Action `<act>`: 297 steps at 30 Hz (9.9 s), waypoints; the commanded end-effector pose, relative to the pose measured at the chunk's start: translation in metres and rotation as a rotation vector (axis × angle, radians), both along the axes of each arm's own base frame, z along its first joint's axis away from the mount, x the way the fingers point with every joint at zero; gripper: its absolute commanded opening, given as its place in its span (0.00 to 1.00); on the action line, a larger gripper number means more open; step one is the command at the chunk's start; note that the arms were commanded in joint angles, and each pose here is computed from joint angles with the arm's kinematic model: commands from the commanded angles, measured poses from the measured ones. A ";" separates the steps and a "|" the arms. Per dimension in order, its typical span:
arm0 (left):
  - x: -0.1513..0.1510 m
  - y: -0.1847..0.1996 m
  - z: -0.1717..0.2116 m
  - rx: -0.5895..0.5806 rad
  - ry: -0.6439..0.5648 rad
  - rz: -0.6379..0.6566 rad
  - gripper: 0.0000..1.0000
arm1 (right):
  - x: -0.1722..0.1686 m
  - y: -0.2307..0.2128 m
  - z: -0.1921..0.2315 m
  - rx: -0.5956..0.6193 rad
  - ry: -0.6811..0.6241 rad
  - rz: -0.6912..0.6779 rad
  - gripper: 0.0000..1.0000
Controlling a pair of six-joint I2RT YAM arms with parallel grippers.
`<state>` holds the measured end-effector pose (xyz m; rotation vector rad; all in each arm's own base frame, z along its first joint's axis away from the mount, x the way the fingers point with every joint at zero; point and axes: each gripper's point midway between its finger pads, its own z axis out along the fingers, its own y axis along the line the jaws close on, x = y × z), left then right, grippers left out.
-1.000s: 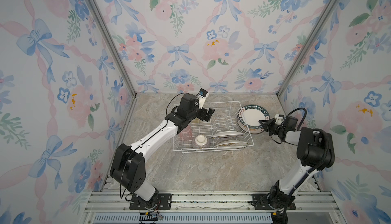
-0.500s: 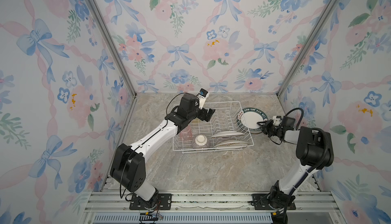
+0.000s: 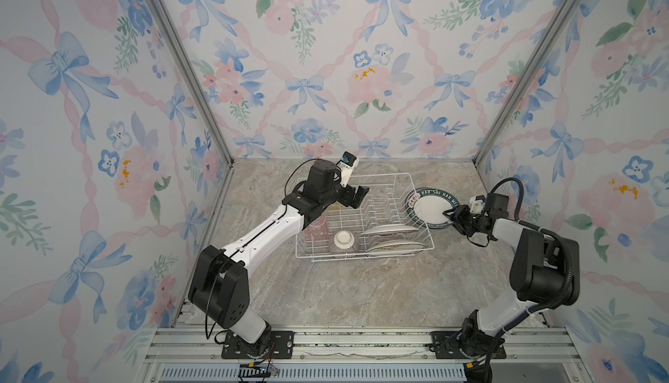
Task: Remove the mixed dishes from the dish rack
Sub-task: 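Lower the teal-rimmed plate onto the sunburst plate with the right gripper, then open and raise the right gripper while the left gripper reaches into the rack, then close the left gripper on the red-lettered plate's rim in the rack, then lift the red-lettered plate out of the rack with the left gripper, then grasp the red-lettered plate's rim with the right gripper beside the left gripper, then open the left gripper and pull the plate away with the right gripper, then lower the red-lettered plate onto the plate stack with the right gripper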
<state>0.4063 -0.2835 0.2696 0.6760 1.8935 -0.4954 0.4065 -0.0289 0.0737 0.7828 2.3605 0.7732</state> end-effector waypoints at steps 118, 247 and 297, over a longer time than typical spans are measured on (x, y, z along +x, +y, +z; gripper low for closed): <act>-0.057 -0.082 -0.124 0.744 -0.123 -0.257 0.00 | -0.037 -0.006 0.109 -0.269 -0.181 0.051 0.56; -0.016 0.016 0.038 -0.047 -0.025 0.012 0.98 | -0.021 -0.035 0.188 -0.087 -0.539 -0.153 0.00; -0.007 0.005 0.031 -0.047 -0.002 -0.015 0.98 | 0.050 -0.004 0.000 0.143 -0.164 -0.058 0.07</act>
